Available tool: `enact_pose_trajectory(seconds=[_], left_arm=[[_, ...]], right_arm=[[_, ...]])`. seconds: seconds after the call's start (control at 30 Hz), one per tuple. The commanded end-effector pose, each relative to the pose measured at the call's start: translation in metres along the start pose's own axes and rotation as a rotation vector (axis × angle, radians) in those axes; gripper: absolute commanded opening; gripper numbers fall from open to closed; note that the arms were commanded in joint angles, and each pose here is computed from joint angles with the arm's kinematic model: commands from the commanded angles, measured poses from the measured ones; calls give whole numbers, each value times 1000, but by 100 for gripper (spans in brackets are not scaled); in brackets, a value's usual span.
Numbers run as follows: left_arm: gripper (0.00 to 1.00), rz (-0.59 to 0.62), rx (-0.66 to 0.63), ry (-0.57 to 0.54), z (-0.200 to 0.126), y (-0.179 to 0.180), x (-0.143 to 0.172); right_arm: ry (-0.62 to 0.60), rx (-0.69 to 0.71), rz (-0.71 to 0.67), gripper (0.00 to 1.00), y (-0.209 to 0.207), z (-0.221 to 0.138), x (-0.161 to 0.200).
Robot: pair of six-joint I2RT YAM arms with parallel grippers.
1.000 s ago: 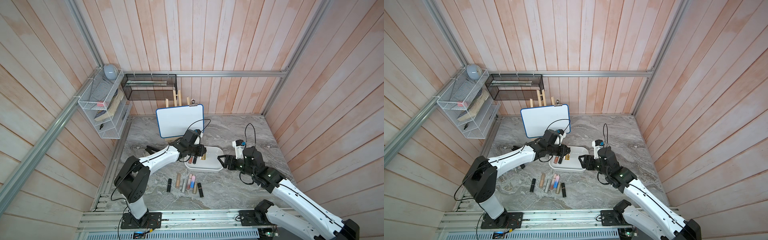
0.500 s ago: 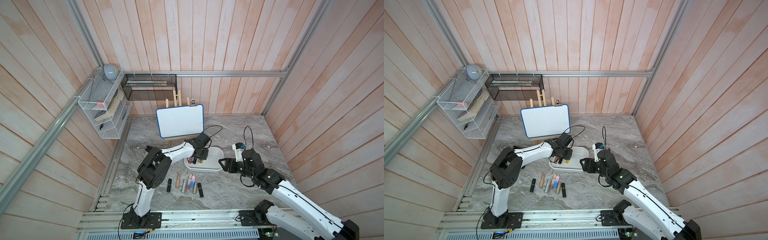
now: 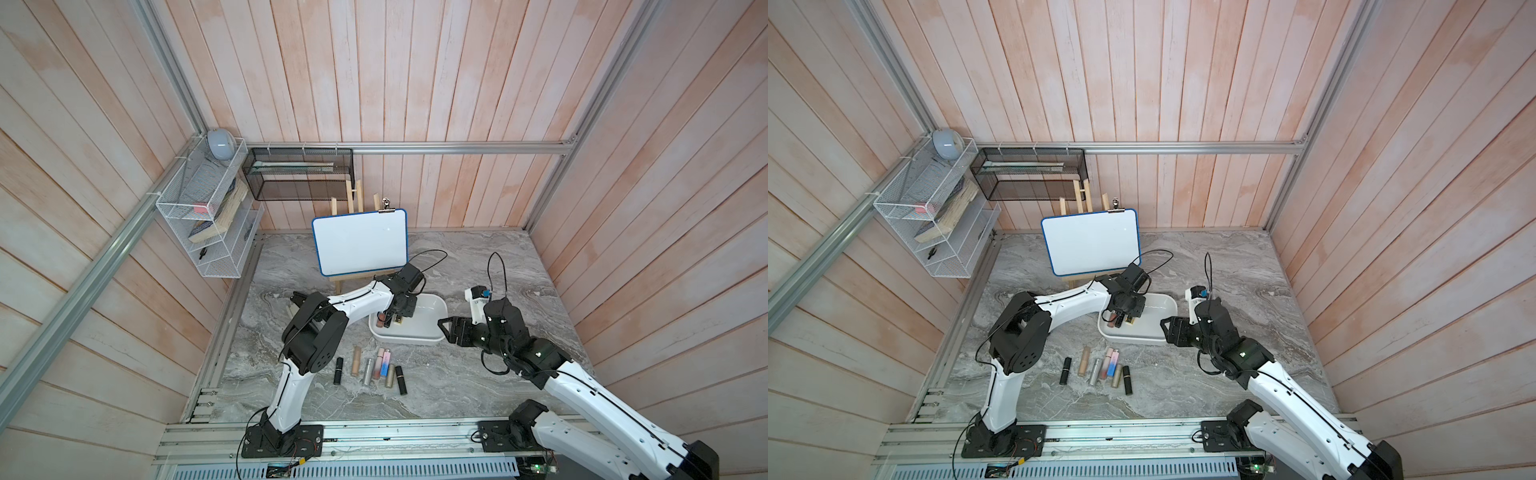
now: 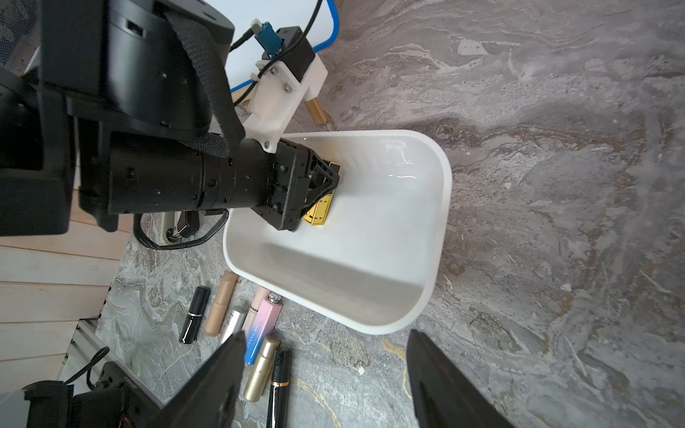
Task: Put the lipstick into the storage box
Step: Place the lipstick in the storage box, then pick up the lipstick at the center of the board.
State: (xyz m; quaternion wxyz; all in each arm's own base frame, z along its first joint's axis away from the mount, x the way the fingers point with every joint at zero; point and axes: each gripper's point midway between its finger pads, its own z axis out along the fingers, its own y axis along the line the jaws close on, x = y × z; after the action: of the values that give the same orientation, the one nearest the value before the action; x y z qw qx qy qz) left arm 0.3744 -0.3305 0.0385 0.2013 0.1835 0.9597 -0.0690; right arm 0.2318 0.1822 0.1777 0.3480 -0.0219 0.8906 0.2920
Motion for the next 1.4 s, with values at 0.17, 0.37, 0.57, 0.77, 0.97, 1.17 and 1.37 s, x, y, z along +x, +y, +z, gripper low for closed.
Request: enact_pose_trajectory(seconds=[0.17,0.37,0.57,0.77,0.97,1.17,1.37], left_arm=[[41,17,-23,33,6,3,8],[43,3,27,-20,-15,-6,-5],[46,-30,183,-143,-61,-27,-25],[46,-104,322,-247,-112,-28,-30],[46,-215,451,-343,-160,-4,-7],[49,-259,498,-395,-196,19,33],[54,-295,503,-426,-216,35,74]], right_arm=[[2,17,-5,73,-4,-3,2],[5,0,-1,73,-1,-4,3],[36,-8,-16,73,6,1,10],[79,18,-85,73,23,12,23],[169,58,-188,72,47,33,51],[300,159,-320,70,64,54,92],[439,243,-372,67,64,64,135]])
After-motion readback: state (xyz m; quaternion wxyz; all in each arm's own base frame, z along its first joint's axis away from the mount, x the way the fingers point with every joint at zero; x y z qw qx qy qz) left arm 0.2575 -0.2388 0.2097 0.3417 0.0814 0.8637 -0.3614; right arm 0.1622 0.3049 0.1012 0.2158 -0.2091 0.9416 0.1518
